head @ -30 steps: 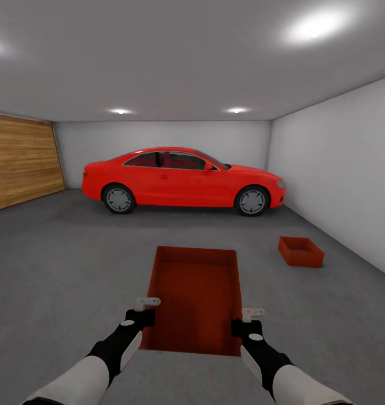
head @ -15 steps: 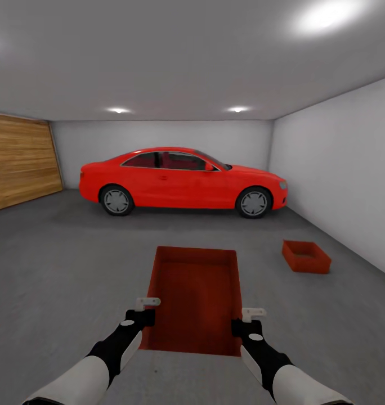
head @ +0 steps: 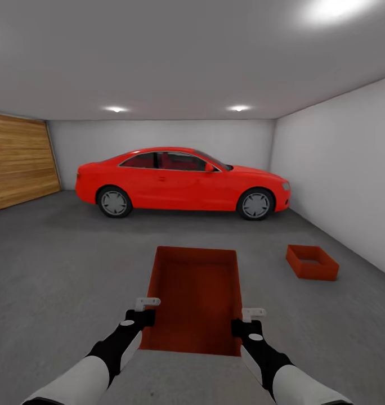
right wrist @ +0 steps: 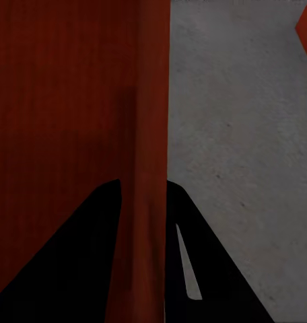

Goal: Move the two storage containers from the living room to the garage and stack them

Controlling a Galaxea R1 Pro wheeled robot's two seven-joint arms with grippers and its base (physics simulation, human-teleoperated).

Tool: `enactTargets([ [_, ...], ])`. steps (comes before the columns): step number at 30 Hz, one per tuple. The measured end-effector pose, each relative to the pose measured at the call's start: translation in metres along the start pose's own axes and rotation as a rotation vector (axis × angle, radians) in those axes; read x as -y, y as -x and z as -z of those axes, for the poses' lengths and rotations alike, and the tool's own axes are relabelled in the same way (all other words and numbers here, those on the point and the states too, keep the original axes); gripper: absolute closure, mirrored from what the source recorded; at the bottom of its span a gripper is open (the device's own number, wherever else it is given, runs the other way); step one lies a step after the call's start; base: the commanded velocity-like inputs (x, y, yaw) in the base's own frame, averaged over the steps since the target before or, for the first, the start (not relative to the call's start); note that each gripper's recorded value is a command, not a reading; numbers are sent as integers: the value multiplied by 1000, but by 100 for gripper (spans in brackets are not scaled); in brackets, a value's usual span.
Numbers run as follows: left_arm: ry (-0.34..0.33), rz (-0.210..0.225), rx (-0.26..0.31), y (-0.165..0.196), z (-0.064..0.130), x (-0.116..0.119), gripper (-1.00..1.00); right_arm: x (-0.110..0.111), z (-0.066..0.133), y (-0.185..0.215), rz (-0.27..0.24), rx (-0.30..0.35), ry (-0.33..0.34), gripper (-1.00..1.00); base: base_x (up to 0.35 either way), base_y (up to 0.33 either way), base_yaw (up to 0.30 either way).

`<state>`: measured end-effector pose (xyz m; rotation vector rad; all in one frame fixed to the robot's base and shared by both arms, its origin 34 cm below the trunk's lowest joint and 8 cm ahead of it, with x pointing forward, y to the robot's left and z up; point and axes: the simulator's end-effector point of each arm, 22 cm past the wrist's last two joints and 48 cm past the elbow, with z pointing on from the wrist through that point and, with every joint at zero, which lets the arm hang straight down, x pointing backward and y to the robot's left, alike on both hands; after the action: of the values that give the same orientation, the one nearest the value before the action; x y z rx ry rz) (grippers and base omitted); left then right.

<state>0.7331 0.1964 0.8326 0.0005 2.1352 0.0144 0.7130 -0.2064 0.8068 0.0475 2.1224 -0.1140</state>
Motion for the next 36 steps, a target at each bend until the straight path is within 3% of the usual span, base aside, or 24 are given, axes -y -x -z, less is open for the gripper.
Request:
enactTargets([
  [36,0,0,0,0,0,0,100,0,0,0,0,0,0,100,321,0,0],
])
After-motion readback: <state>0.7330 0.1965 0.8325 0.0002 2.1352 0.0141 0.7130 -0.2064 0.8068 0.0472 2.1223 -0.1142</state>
